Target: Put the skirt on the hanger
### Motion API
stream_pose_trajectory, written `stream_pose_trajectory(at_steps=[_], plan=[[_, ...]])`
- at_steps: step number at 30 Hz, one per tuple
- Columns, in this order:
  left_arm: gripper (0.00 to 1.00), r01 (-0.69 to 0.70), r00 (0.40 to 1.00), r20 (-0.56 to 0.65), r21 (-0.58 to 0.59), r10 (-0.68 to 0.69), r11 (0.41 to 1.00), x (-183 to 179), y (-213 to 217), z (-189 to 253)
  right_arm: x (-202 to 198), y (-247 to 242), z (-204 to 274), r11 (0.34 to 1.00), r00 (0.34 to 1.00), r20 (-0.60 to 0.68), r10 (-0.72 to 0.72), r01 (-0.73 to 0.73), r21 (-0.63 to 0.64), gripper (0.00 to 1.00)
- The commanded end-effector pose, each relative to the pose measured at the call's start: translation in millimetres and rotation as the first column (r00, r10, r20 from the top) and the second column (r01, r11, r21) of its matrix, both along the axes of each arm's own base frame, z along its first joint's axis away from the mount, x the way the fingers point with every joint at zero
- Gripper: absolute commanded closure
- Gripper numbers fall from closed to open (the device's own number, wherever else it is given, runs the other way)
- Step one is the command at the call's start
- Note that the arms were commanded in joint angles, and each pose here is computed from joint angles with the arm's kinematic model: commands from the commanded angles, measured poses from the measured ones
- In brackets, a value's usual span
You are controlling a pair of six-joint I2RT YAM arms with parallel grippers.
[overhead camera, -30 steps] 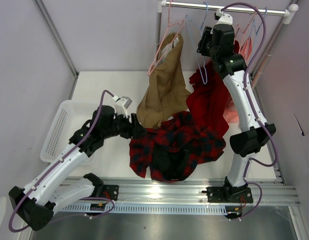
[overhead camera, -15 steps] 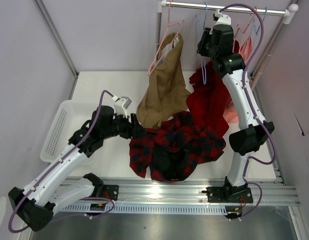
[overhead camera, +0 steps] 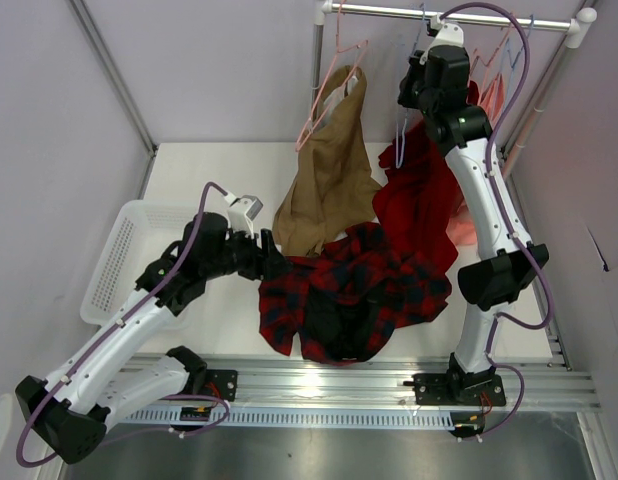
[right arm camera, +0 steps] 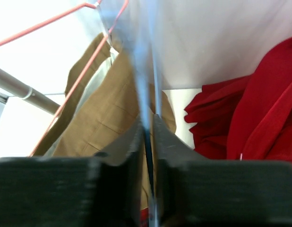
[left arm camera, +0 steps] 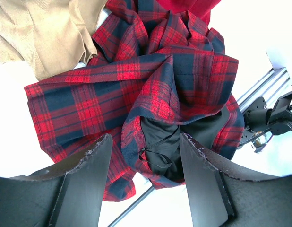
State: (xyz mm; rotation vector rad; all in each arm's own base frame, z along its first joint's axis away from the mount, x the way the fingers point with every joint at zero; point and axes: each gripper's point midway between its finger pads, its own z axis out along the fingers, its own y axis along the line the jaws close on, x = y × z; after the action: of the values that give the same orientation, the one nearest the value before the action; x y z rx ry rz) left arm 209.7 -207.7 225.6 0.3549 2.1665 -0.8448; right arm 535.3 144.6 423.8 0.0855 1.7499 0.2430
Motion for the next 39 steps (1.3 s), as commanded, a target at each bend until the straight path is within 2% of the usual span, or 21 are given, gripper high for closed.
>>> stream_pose_trajectory(at_steps=[1, 2, 10, 23, 33, 35, 39], plan=[[0.36, -0.010, 0.998, 0.061, -0.009, 0.010, 1.000, 4.4, 3.4, 17.1, 4.0, -1.6, 28.8, 1.000, 0.996, 0.086, 0.000, 0.000, 0.001, 0.94], [0.36, -0.010, 0.998, 0.063, -0.007, 0.011, 1.000, 4.1, 3.8, 17.5, 3.7, -0.7, 30.8, 1.000, 0.996, 0.093, 0.003, -0.003, -0.001, 1.00], [0.37, -0.014, 0.997, 0.074, 0.001, 0.014, 1.000, 2.9, 6.7, 21.3, -6.0, -10.3, 69.8, 1.000, 0.981, 0.191, -0.016, 0.016, 0.000, 1.00], [0.37, -0.015, 0.996, 0.094, 0.000, 0.015, 1.000, 6.0, 6.1, 28.6, -38.8, -16.7, 105.1, 0.999, 0.967, 0.253, 0.004, -0.016, 0.044, 1.00], [0.37, -0.016, 0.994, 0.104, 0.006, 0.015, 1.000, 7.0, 7.1, 31.4, -66.3, -19.8, 101.9, 0.996, 0.974, 0.224, 0.037, -0.053, 0.067, 1.00], [0.37, -0.018, 0.994, 0.104, 0.008, 0.017, 1.000, 6.9, 8.1, 31.5, -70.0, -17.0, 83.7, 0.995, 0.982, 0.181, 0.059, -0.072, 0.066, 1.00], [0.38, -0.012, 0.995, 0.095, 0.013, 0.011, 1.000, 4.9, 8.2, 29.2, -112.2, -15.6, 80.9, 0.984, 0.980, 0.155, 0.125, -0.142, 0.105, 1.00]])
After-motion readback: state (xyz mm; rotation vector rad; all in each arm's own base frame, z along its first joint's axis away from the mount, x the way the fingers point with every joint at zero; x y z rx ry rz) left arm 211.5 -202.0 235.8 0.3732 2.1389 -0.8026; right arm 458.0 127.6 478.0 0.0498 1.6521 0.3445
